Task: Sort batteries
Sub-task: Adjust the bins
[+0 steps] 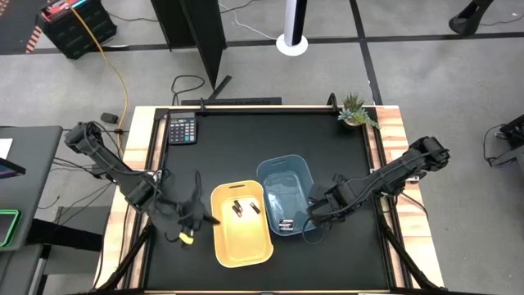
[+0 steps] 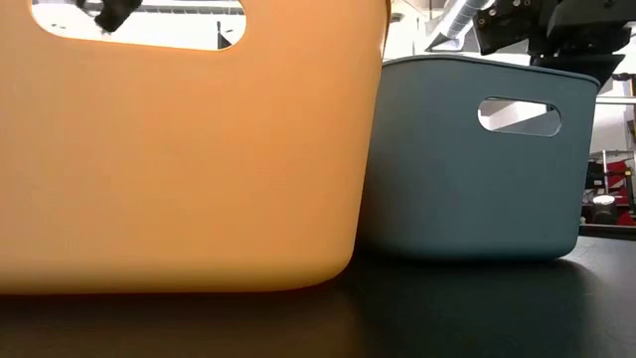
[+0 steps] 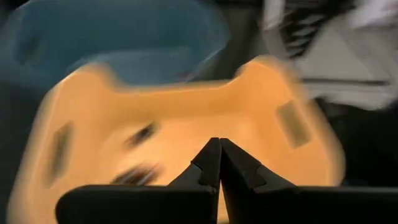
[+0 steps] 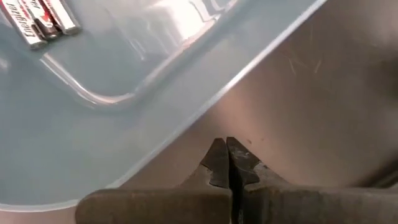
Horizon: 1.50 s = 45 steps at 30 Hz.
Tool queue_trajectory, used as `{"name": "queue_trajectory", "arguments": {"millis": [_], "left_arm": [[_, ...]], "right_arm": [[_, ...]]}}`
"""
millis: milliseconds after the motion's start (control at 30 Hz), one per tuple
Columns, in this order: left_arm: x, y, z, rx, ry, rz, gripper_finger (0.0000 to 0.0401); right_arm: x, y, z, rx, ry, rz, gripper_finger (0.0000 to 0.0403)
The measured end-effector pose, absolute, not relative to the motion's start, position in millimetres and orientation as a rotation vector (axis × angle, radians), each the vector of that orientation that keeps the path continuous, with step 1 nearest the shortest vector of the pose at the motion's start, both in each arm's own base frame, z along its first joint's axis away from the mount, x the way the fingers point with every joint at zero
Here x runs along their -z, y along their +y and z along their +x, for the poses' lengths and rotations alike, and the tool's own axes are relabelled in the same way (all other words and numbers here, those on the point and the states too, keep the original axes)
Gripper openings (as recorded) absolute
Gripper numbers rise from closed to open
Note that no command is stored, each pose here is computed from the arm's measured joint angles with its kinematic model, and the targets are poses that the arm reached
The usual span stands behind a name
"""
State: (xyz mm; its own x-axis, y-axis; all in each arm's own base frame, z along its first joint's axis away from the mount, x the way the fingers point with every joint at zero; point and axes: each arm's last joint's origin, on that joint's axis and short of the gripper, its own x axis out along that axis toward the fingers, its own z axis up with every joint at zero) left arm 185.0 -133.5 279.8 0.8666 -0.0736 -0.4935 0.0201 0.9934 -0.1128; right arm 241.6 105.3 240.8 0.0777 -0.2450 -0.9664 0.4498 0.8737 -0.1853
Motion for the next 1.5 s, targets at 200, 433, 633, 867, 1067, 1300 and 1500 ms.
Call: {"name": "queue_trajectory", "arguments": {"millis": [200, 433, 633, 867, 1067, 1300, 1500], "left_arm": [[-272.2, -161.9, 211.4, 0.290, 0.441, -0.077, 0.0001], [-254.7, -194.4, 247.0, 0.376, 0.519, 0.016, 0.0001], [-260.3, -223.8, 271.8, 0.437, 0.562, 0.104, 0.0001], [-263.0, -242.5, 293.4, 0.431, 0.653, 0.160, 0.0001], [-254.3, -251.0, 303.7, 0.414, 0.741, 0.193, 0.0001], [-245.7, -247.8, 304.3, 0.388, 0.819, 0.171, 0.0001], [-243.3, -239.9, 306.1, 0.346, 0.863, 0.146, 0.0001]], "right_arm": [[-241.0, 104.8, 241.1, 0.529, 1.404, 0.172, 0.0000], [-241.0, 104.8, 240.9, 0.529, 1.406, 0.170, 0.0000], [-241.0, 104.7, 240.9, 0.525, 1.408, 0.164, 0.0000], [-241.0, 104.7, 240.8, 0.517, 1.412, 0.153, 0.0000], [-241.0, 104.7, 240.8, 0.517, 1.412, 0.153, 0.0000], [-241.0, 104.7, 240.8, 0.517, 1.411, 0.153, 0.0001], [-241.0, 104.7, 240.9, 0.517, 1.409, 0.153, 0.0007]]}}
